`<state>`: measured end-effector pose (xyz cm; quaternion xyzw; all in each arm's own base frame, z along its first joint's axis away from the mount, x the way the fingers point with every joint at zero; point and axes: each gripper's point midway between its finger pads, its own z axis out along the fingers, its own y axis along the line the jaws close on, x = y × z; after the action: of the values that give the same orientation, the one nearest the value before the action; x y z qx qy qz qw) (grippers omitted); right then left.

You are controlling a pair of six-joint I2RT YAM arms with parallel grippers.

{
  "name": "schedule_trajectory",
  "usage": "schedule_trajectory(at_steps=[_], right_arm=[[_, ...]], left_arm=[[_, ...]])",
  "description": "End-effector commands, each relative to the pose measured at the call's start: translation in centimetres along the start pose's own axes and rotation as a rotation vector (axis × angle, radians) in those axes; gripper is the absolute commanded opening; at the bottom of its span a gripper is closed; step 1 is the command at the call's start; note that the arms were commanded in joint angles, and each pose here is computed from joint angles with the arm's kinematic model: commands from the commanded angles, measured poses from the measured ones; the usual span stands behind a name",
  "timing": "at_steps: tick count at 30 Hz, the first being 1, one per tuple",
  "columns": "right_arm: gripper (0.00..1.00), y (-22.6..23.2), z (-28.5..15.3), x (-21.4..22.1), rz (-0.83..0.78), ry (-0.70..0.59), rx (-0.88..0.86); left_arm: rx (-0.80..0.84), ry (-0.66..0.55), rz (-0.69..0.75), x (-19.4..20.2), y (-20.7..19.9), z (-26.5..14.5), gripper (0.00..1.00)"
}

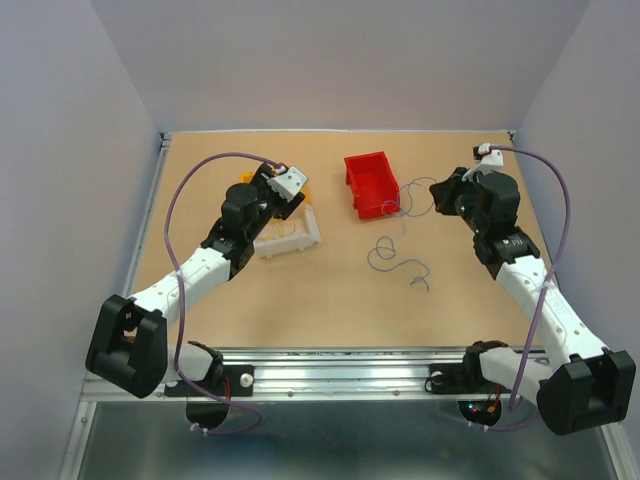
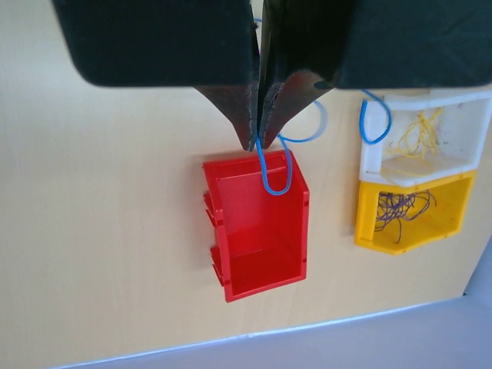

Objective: Untangle the cables

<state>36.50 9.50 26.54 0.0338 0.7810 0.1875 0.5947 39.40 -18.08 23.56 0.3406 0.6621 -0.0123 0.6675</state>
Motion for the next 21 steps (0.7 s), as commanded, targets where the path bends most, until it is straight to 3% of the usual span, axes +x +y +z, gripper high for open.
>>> schedule_trajectory(at_steps=[1, 9, 21], right_arm=[[0.0, 1.8, -0.2, -1.7, -0.016, -0.059, -0.087], [0.01, 3.7, 3.0, -3.5, -0.054, -0.074, -0.191], [0.01, 2.3, 13.8, 0.5, -0.002, 0.051, -0.193]], left_arm=[[-0.018, -0.09, 0.002, -2.6, 0.6, -0.7, 0.71], [-0.018, -0.087, 0.003, -2.4, 0.6, -0.5, 0.71], [-0.021, -0.091, 0.01, -2.4, 0.5, -0.5, 0.71]])
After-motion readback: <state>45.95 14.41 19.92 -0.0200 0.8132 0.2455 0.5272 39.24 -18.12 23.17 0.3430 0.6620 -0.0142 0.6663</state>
